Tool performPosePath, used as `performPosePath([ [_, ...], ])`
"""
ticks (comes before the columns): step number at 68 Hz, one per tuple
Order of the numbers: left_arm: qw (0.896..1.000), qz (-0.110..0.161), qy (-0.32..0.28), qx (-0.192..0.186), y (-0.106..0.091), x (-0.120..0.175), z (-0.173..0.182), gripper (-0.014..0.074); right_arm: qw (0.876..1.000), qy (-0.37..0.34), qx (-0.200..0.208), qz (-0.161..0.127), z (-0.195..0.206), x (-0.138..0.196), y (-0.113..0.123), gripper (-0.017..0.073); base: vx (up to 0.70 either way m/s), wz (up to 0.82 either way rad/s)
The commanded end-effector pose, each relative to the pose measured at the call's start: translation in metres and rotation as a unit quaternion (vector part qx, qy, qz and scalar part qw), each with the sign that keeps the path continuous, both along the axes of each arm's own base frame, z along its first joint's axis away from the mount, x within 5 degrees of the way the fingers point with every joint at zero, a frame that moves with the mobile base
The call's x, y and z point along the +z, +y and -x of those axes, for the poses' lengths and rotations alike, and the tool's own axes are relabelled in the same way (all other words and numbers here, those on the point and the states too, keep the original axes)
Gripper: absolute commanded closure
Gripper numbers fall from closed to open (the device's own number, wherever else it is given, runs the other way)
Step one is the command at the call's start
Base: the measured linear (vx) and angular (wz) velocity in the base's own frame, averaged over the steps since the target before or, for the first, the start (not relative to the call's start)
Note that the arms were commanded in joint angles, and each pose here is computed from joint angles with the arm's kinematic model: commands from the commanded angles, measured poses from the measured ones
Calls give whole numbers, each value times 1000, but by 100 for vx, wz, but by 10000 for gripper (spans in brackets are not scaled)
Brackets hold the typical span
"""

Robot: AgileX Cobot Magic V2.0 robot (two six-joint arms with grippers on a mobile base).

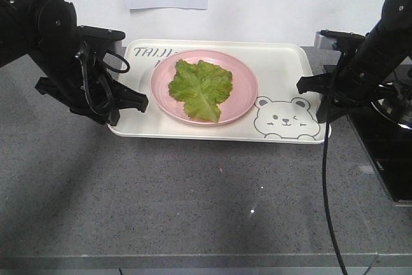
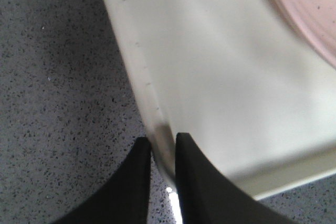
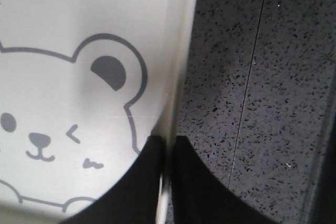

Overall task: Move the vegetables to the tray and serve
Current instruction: 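Hold the tray with both grippers above the countertop as the base approaches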

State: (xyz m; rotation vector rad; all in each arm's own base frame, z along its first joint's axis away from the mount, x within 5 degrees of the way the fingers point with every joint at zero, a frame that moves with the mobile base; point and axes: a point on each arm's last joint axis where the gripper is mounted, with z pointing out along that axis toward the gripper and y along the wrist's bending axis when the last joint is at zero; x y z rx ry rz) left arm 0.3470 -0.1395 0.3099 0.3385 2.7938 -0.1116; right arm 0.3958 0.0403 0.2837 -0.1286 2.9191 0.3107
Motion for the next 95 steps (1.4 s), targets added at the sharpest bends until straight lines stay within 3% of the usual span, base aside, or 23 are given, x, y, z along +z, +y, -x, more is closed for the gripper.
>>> performPosePath([
  [1,995,70,-64,-17,-12,32,6,600,998,-27,20,-50,13,33,14,564,3,-2],
  [95,995,70,-64,-17,-12,32,6,600,998,-27,20,-50,13,33,14,564,3,-2],
])
